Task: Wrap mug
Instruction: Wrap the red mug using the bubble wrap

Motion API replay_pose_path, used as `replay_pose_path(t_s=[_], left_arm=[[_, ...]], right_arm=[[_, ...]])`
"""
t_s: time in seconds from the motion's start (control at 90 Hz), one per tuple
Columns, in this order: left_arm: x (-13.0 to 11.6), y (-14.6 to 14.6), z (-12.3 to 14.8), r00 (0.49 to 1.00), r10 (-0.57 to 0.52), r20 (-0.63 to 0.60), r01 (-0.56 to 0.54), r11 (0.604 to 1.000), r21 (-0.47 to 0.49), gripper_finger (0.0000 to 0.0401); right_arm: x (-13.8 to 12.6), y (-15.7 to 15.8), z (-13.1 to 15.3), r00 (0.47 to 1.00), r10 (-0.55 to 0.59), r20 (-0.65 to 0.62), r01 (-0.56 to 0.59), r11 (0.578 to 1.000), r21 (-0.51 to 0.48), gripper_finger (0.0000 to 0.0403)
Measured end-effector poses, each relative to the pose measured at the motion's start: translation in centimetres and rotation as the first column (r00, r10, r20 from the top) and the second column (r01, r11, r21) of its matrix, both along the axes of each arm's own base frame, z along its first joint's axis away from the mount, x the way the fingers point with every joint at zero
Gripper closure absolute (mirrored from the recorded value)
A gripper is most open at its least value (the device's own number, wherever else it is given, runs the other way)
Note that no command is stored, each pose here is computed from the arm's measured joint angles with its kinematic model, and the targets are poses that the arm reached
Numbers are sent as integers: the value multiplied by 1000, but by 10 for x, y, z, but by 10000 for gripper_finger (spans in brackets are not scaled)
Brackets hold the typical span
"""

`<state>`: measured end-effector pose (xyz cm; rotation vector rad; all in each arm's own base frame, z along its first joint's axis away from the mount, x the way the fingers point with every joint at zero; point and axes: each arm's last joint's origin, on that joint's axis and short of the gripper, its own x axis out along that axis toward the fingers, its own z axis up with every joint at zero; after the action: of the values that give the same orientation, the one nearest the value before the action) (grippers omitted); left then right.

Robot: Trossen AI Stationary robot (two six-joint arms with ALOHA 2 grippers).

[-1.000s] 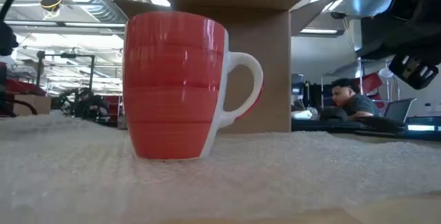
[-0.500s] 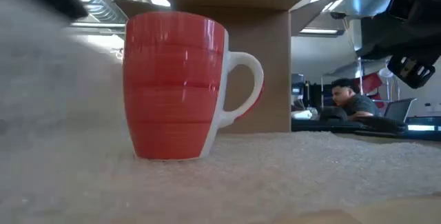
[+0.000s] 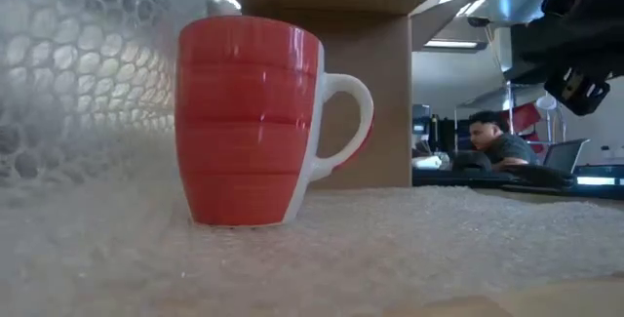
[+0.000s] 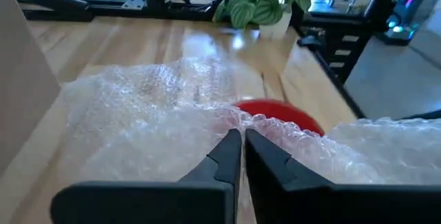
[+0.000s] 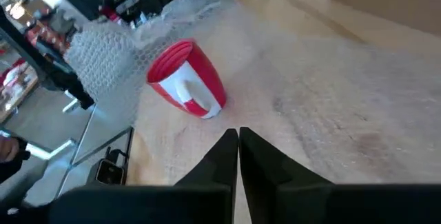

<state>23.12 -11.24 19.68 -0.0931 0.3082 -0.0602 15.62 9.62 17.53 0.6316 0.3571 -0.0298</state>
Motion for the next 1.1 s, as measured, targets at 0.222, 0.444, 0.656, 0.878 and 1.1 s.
replay_pose_path(t_s=[0.222,0.444,0.656,0.878,1.1], left_arm=[[11,10,10,1000,17,13,-15,994,-113,401],[16,15,6,997,70,-21,-74,963,-258,401],[28,10,-16,991,110,-80,-132,919,-372,401],[50,2,-24,994,109,-1,-100,914,-392,401],[62,1,-19,993,118,16,-102,910,-401,401]], right_arm=[[45,6,22,994,109,-19,-111,985,-131,403],[90,6,37,984,169,-55,-177,965,-193,403],[140,12,52,952,301,-46,-304,929,-210,403],[188,31,72,913,386,-133,-409,864,-294,403],[220,43,63,891,381,-248,-444,844,-300,403]])
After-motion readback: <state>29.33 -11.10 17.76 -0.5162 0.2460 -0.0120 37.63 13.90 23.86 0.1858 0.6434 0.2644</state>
